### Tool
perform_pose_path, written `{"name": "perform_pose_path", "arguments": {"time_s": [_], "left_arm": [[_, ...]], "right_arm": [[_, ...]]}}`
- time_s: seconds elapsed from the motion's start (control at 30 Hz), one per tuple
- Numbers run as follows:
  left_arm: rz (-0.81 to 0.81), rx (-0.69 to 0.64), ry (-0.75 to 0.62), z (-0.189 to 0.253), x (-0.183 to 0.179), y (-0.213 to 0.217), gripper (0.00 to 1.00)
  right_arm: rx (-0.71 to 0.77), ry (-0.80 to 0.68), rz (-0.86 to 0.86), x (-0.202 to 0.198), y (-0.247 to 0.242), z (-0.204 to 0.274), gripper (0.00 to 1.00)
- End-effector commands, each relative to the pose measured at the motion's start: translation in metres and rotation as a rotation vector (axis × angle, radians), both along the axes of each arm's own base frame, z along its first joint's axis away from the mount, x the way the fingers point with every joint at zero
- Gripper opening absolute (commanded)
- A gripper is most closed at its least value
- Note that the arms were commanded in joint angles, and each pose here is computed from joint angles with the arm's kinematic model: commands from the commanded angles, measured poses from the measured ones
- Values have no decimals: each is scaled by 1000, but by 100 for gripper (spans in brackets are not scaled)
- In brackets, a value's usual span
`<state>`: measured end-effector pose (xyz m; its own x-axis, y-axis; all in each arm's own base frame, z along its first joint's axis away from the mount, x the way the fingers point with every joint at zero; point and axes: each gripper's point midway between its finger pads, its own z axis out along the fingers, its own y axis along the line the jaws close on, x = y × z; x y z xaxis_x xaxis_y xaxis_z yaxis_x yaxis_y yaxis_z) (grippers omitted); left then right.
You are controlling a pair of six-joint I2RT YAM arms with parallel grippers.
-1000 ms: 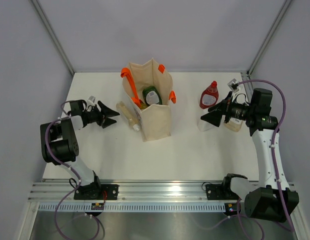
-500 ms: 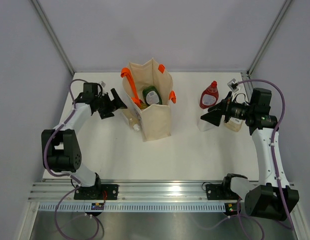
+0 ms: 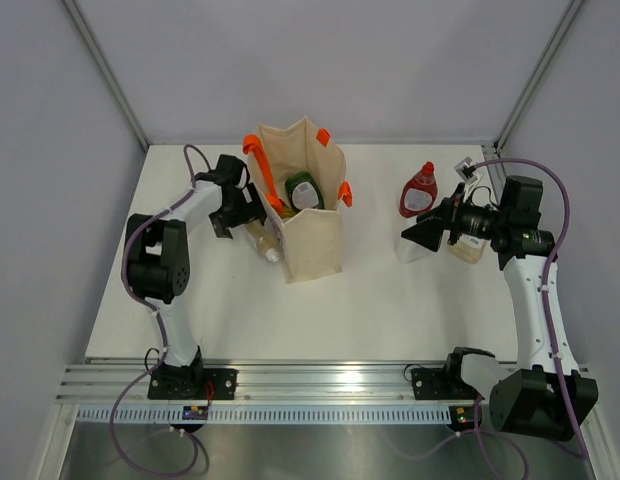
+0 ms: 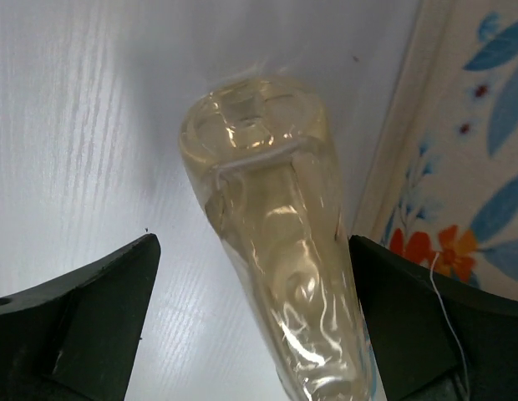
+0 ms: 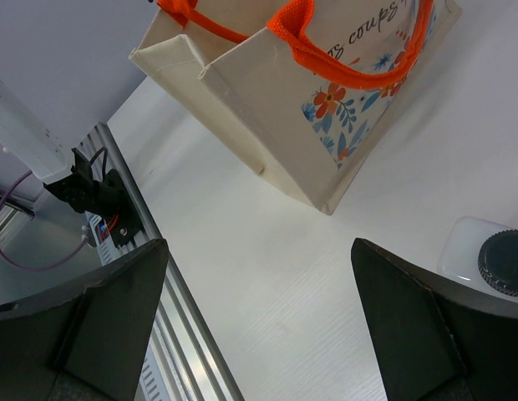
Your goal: Place the personal care products into the canvas bag
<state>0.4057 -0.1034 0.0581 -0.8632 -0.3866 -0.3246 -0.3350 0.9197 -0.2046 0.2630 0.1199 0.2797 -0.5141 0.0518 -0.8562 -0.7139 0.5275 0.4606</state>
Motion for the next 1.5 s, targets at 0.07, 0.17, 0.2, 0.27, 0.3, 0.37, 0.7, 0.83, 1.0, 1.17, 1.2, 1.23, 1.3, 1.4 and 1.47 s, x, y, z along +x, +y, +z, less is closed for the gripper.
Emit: {"name": "perform_pose_path", "arguments": {"time_s": [0.07,0.17,0.2,0.27,0.3,0.37,0.7,0.83,1.0,1.17,1.2,1.23,1.3,1.4,1.47], "left_arm": [[76,70,54,-29,-1,14,95],[62,43,46,-35,1,9,79],[56,38,55,-41,-5,9,70],[45,-24,9,-33,-2,4,40],[49,-63,4,-32,-4,6,30],[24,-178,-14,-29,-14,-2,7],[-58,-661,-325,70,-65,9,0],[-60,-753,-526,144,-73,-1,0],[-119,-769,-748,249,-80,-19,0],[-239,-754,-867,326,-83,-54,0],[-238,-739,-880,333,-77,-57,0],[-262,-733,-922,358,-75,-62,0],[-287,-743,-892,358,-54,-80,0],[-325,-692,-873,364,-20,-108,6],[-372,-653,-876,376,-9,-123,9]], "right_arm": [[1,-30,-7,3,-2,7,99],[-2,-31,-8,2,-2,8,99],[-7,-39,-10,0,-2,9,99],[-14,-42,-15,-1,-2,7,100],[-17,-52,-16,-3,-2,9,100],[-22,-56,-22,-3,-3,8,99],[-34,-52,-8,-7,-2,7,100],[-41,-52,-17,-5,-4,10,100],[-68,-53,-23,-6,-6,11,99],[-83,-50,-31,-3,-8,11,100],[-85,-50,-35,-2,-9,11,100],[-86,-51,-40,-2,-9,13,99],[-92,-56,-50,0,-10,14,100],[-104,-50,-66,2,-12,12,100],[-116,-45,-71,2,-14,8,99]]}}
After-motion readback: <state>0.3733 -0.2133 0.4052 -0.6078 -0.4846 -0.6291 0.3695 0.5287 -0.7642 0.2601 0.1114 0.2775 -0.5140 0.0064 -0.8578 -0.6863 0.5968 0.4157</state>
